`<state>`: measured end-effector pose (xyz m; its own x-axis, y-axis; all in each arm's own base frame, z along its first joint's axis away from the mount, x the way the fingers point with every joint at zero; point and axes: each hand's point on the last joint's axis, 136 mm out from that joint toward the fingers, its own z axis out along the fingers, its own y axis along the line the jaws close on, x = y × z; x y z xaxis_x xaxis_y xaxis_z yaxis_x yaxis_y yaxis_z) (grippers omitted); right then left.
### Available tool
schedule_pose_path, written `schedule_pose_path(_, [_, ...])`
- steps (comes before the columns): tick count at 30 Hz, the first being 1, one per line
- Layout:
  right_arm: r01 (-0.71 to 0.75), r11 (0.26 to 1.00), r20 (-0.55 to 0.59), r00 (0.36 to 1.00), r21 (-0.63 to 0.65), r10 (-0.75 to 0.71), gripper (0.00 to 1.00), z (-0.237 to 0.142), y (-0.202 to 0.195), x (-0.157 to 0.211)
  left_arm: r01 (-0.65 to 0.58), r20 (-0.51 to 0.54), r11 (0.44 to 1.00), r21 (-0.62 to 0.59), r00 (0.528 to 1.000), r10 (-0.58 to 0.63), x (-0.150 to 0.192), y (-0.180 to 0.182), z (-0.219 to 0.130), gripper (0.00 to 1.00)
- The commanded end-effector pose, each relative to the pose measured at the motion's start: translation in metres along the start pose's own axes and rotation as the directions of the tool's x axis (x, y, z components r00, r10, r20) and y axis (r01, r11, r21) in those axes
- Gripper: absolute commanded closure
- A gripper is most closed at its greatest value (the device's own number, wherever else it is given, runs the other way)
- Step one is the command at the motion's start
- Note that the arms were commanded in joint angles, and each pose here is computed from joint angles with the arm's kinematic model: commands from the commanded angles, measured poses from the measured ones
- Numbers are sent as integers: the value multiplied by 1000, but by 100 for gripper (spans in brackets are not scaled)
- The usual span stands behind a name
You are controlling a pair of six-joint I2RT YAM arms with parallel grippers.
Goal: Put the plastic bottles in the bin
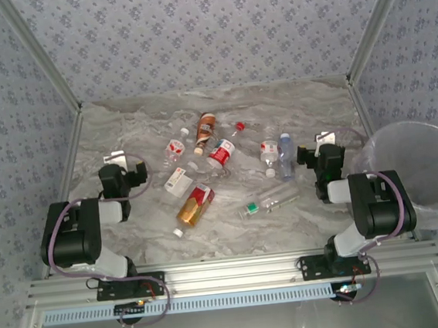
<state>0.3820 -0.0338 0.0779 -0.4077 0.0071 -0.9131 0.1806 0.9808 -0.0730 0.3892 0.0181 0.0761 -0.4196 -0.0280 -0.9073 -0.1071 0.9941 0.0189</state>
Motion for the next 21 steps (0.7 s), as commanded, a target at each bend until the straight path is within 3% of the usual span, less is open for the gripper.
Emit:
schedule_pose_path(1, [-12,1000,31,999,11,11,0,0,-2,-9,22,50,1000,-13,999,-22,-15,3,1,1])
schedule_pose_path(21, [-7,1000,33,999,8,7,0,0,-1,-9,21,51,1000,-14,998,-21,-15,4,1,1])
